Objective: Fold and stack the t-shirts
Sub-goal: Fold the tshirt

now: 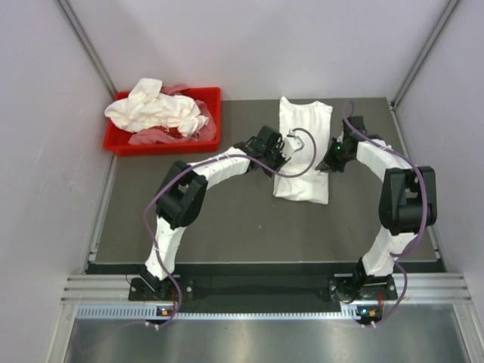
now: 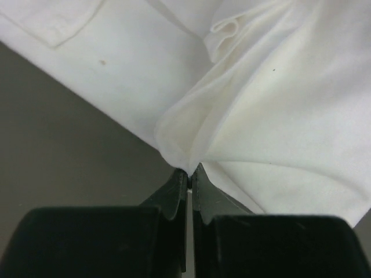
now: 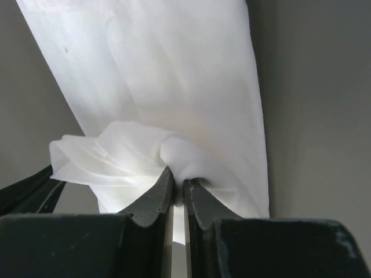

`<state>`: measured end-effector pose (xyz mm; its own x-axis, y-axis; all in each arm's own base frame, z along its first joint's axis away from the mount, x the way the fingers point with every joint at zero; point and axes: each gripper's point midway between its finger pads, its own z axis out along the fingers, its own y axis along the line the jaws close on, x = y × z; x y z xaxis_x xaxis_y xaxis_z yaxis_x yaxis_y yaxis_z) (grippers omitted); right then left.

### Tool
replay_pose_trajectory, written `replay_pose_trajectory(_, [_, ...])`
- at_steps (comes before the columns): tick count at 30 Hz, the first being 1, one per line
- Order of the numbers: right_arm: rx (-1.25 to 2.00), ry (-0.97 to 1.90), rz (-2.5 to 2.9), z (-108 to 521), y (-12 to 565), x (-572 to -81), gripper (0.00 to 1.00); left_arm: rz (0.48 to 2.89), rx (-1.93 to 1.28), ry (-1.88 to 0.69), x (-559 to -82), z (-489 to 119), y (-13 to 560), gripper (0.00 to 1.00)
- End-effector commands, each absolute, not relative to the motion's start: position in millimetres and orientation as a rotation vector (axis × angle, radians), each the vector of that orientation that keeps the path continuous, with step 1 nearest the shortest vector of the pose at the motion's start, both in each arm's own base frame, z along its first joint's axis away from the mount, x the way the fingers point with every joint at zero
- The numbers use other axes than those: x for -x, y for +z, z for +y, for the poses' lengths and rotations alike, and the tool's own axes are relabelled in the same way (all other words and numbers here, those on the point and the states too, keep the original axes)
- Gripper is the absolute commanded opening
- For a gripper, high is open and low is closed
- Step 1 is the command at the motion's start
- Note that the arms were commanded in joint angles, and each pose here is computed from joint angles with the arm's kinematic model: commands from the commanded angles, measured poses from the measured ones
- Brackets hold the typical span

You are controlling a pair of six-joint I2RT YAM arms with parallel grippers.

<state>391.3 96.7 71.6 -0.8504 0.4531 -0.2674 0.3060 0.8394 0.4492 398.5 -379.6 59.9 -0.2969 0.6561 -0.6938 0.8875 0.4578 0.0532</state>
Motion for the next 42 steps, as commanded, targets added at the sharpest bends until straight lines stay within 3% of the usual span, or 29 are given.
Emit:
replay_pose_trajectory(1, [-0.584, 0.555, 2.483, 87.2, 107.2, -430.1, 0.00, 2.009, -1.102, -0.285, -439.7, -365.3, 96.7, 0.00])
replay_pose_trajectory(9, [-0.624, 0.554, 2.431, 86.5, 104.8, -460.9, 0.00, 2.032, -1.015, -0.143, -489.3, -361.7, 89.2, 0.00])
replay_pose_trajectory(24, [-0.696, 0.489, 2.401, 71.7, 88.7, -491.1, 0.01, 2.037, -1.001, -0.097, -511.8, -369.9, 71.7, 0.00])
replay_pose_trajectory(26, [-0.699, 0.489, 2.403, 70.0, 86.0, -495.4, 0.07, 2.040, -1.000, -0.089, -514.1, -369.4, 66.7, 0.00])
replay_pose_trajectory(28, [-0.701, 0.483, 2.395, 68.4, 87.7, -500.1, 0.28, 2.038, -0.996, -0.082, -516.1, -370.5, 64.8, 0.00])
replay_pose_trajectory(29, [-0.713, 0.473, 2.401, 65.3, 83.9, -500.7, 0.37, 2.034, -0.980, -0.070, -519.8, -369.3, 65.6, 0.05])
replay_pose_trajectory(31, [-0.738, 0.427, 2.378, 53.9, 87.5, -507.1, 0.57, 2.022, -0.951, -0.044, -526.5, -368.4, 70.0, 0.34])
replay_pose_trajectory(34, [-0.783, 0.358, 2.321, 23.8, 105.7, -515.3, 0.65, 1.986, -0.906, 0.019, -539.4, -364.6, 90.7, 0.56])
replay_pose_trajectory(39, [-0.646, 0.326, 2.226, 19.3, 163.2, -510.0, 0.56, 1.976, -0.836, -0.030, -541.0, -353.6, 134.6, 0.58])
replay_pose_trajectory(42, [-0.566, 0.355, 2.267, 31.6, 157.6, -490.1, 0.34, 2.018, -0.854, -0.156, -515.1, -357.6, 141.7, 0.54])
